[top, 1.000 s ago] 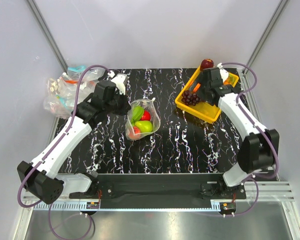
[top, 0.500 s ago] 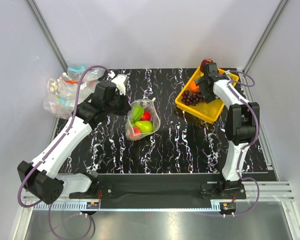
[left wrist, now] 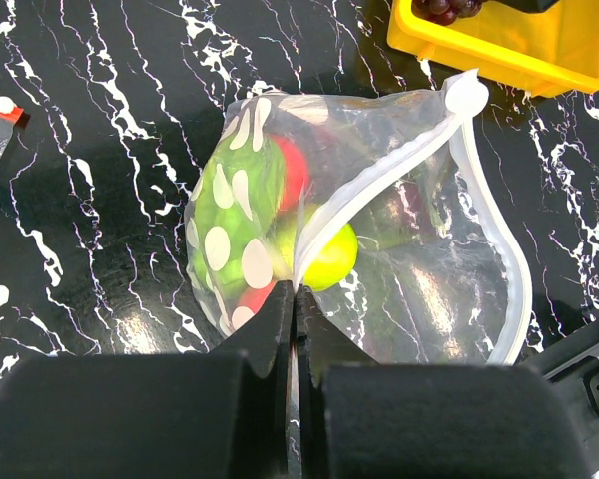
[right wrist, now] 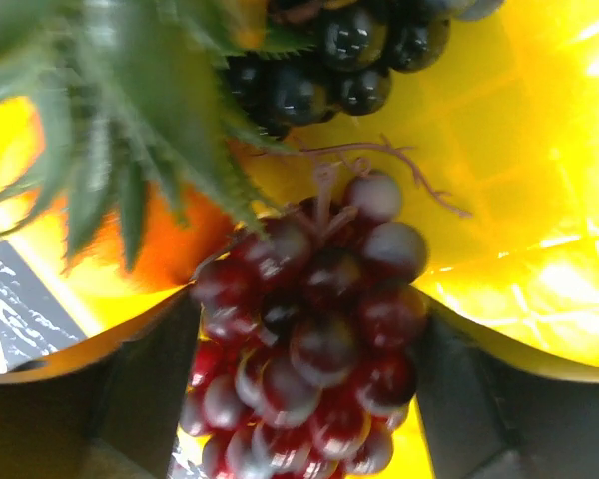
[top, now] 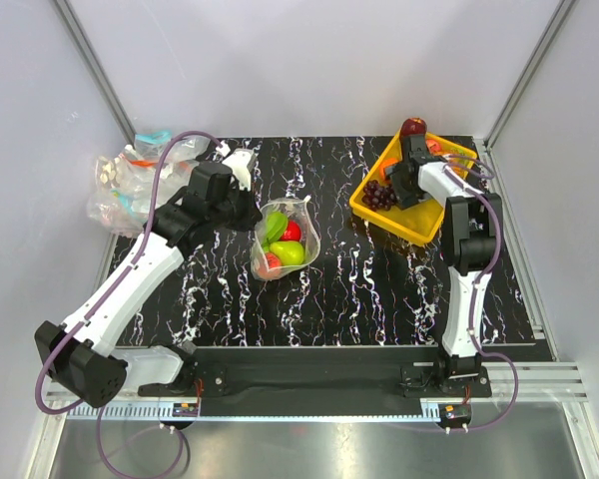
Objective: Place the food in the zip-top bag and seal the zipper
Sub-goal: Pick up the fake fruit from the bin, then place the fake fruit in the zipper food storage bag, then adjust the zipper food storage bag at the center of the board.
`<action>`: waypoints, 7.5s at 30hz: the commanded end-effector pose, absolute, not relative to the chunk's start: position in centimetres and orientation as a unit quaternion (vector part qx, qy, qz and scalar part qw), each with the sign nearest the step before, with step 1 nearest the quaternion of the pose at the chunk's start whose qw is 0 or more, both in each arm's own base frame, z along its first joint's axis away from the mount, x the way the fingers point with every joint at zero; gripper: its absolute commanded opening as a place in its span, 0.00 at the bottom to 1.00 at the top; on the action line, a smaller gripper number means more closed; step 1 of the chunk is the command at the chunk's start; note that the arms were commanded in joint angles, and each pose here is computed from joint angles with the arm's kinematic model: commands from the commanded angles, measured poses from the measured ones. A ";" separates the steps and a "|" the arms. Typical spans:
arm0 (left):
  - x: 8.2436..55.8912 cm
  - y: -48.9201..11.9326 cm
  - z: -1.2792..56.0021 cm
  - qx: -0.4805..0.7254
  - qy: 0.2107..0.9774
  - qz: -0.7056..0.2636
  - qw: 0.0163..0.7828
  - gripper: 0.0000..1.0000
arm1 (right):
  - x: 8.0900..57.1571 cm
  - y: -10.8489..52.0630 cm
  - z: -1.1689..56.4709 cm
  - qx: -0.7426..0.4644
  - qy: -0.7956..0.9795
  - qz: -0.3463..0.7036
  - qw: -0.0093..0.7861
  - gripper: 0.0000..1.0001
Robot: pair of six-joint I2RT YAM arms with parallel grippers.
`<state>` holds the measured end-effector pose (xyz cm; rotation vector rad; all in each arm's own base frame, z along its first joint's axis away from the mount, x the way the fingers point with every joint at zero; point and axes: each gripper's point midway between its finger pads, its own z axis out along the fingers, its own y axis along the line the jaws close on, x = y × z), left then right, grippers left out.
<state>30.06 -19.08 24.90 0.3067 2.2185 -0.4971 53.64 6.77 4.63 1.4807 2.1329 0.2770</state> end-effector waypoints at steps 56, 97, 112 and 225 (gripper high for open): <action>30.3 -20.1 25.3 0.133 0.874 -0.228 0.408 0.00 | 27.6 30.6 38.8 -0.211 0.660 0.423 0.584 0.19; 30.8 -19.3 25.4 0.110 0.873 -0.251 0.403 0.00 | 27.9 34.1 28.5 -0.193 0.794 0.300 0.493 0.62; 30.8 -19.1 25.6 0.110 0.873 -0.248 0.406 0.00 | 25.6 29.8 20.7 -0.167 0.869 0.222 0.410 0.56; 22.1 -27.6 25.4 0.293 0.838 -0.302 0.348 0.00 | 30.1 24.7 27.7 -0.002 0.854 0.246 0.458 0.56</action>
